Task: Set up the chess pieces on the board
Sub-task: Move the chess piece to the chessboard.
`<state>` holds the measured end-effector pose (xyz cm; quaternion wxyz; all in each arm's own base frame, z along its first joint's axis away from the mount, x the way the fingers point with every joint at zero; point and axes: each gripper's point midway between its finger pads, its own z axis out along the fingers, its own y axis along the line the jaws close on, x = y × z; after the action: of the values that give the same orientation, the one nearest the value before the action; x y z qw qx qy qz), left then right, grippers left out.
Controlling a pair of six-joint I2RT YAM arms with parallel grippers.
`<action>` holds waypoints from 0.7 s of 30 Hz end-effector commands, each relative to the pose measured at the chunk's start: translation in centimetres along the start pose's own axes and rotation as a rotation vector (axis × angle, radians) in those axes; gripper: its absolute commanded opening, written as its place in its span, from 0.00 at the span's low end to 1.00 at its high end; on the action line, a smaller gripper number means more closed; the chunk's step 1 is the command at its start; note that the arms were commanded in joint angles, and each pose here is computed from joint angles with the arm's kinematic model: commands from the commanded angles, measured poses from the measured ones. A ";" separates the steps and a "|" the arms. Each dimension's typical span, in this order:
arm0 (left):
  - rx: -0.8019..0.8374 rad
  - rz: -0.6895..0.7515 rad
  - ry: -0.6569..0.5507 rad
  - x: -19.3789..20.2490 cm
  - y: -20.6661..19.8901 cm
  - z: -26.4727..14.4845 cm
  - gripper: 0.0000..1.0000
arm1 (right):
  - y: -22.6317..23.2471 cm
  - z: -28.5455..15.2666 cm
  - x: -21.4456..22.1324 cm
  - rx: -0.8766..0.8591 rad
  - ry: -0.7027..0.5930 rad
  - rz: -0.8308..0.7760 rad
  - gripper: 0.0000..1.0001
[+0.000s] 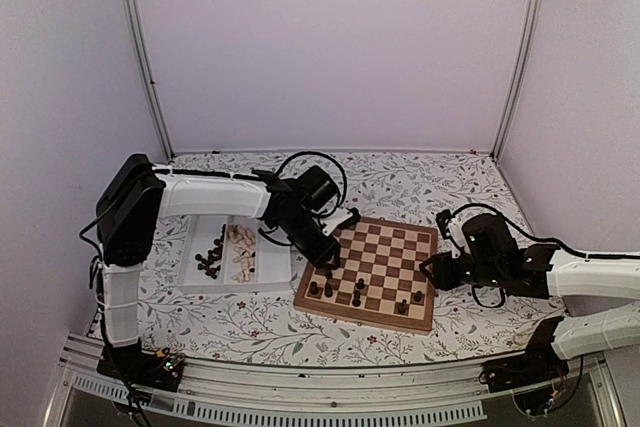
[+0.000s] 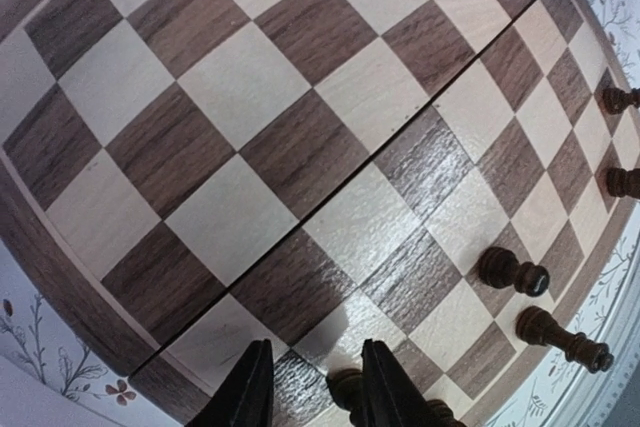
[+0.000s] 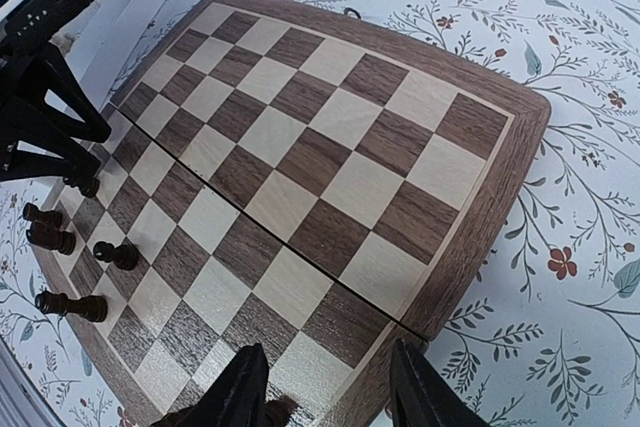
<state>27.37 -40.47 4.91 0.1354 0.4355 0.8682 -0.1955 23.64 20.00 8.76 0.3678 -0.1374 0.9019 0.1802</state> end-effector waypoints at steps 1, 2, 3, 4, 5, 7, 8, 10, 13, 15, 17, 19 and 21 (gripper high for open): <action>-0.068 -0.017 -0.091 -1.4 1.2 -2.9 0.34 | -0.1 0.2 0.1 -0.002 -0.001 0.013 0.44; -0.067 -0.028 -0.101 -1.4 1.5 -3.3 0.34 | -0.2 0.2 0.2 -0.002 -0.001 0.014 0.44; -0.064 -0.037 -0.100 -1.2 1.8 -3.4 0.34 | -0.2 0.3 0.2 -0.002 0.000 0.015 0.44; -0.059 -0.044 -0.094 -0.9 2.0 -3.3 0.33 | -0.2 0.3 0.3 -0.001 0.001 0.016 0.44; -0.053 -0.046 -0.086 -0.6 2.1 -3.1 0.30 | -0.2 0.3 0.2 -0.002 0.001 0.016 0.44; -0.035 -0.044 -0.066 -0.1 1.9 -2.4 0.25 | -0.2 0.3 0.3 -0.002 0.003 0.016 0.44; -0.025 -0.045 -0.058 0.1 1.8 -2.1 0.21 | -0.2 0.3 0.3 -0.001 0.004 0.016 0.44; -0.007 -0.047 -0.041 0.4 1.6 -1.5 0.14 | -0.2 0.4 0.4 -0.003 0.006 0.015 0.44; 0.006 -0.041 -0.030 0.6 1.4 -0.9 0.11 | -0.2 0.4 0.4 -0.003 0.005 0.017 0.44; 0.015 -0.036 -0.026 0.7 1.3 -0.6 0.09 | -0.2 0.3 0.3 -0.005 0.004 0.017 0.44; 0.025 -0.030 -0.021 0.7 1.1 -0.3 0.07 | -0.2 0.3 0.4 -0.006 0.005 0.017 0.44; 0.033 -0.031 -0.002 1.0 1.1 0.1 0.05 | -0.2 0.3 0.4 -0.005 0.005 0.017 0.44; 0.040 -0.032 0.014 1.3 1.0 0.5 0.04 | -0.2 0.4 0.4 -0.005 0.006 0.017 0.44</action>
<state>27.92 -38.92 4.91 0.1381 0.4161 0.8748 -0.2061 23.59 19.88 8.27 0.3620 -0.1369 0.9047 0.1779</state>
